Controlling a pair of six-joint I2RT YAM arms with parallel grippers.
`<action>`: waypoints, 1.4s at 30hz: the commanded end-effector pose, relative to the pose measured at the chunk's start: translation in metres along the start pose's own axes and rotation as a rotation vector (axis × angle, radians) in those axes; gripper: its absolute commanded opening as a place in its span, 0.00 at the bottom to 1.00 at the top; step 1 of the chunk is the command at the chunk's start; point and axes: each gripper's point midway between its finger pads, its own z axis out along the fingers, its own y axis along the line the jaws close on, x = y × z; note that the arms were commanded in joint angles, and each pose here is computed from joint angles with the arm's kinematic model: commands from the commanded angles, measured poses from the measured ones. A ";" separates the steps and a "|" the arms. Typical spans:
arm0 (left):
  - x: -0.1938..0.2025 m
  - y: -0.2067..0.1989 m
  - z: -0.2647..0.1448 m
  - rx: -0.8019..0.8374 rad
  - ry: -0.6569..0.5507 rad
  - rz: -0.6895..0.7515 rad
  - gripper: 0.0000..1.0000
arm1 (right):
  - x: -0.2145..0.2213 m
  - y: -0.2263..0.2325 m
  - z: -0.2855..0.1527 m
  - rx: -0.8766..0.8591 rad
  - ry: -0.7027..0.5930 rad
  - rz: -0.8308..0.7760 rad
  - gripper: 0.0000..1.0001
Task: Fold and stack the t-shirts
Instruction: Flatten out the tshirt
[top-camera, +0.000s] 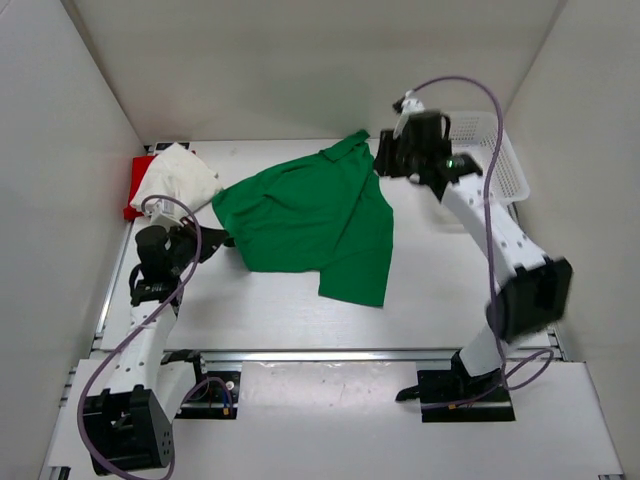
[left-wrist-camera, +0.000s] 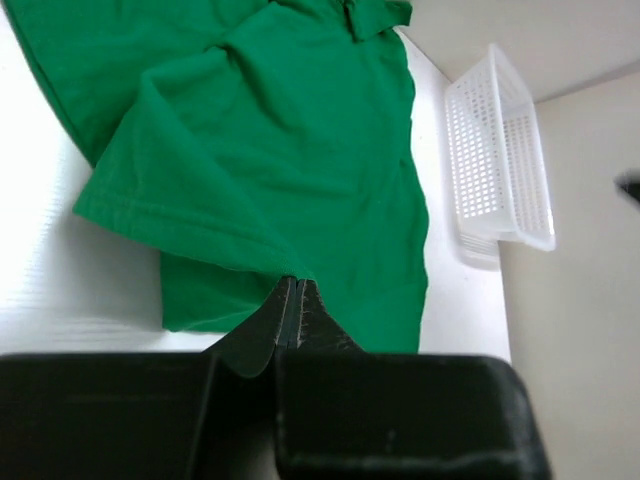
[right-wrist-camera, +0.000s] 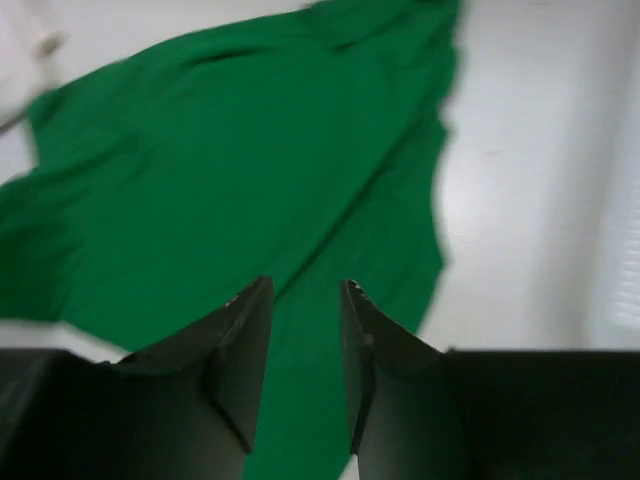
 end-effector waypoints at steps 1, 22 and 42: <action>0.004 0.004 -0.007 -0.014 -0.031 0.072 0.00 | 0.063 0.047 -0.033 -0.061 -0.028 -0.014 0.30; 0.074 -0.012 -0.002 0.082 0.103 0.115 0.00 | 0.342 0.039 -0.091 -0.010 0.356 0.188 0.49; 0.075 -0.010 0.003 0.086 0.108 0.110 0.00 | 0.376 0.030 -0.085 0.062 0.491 0.113 0.21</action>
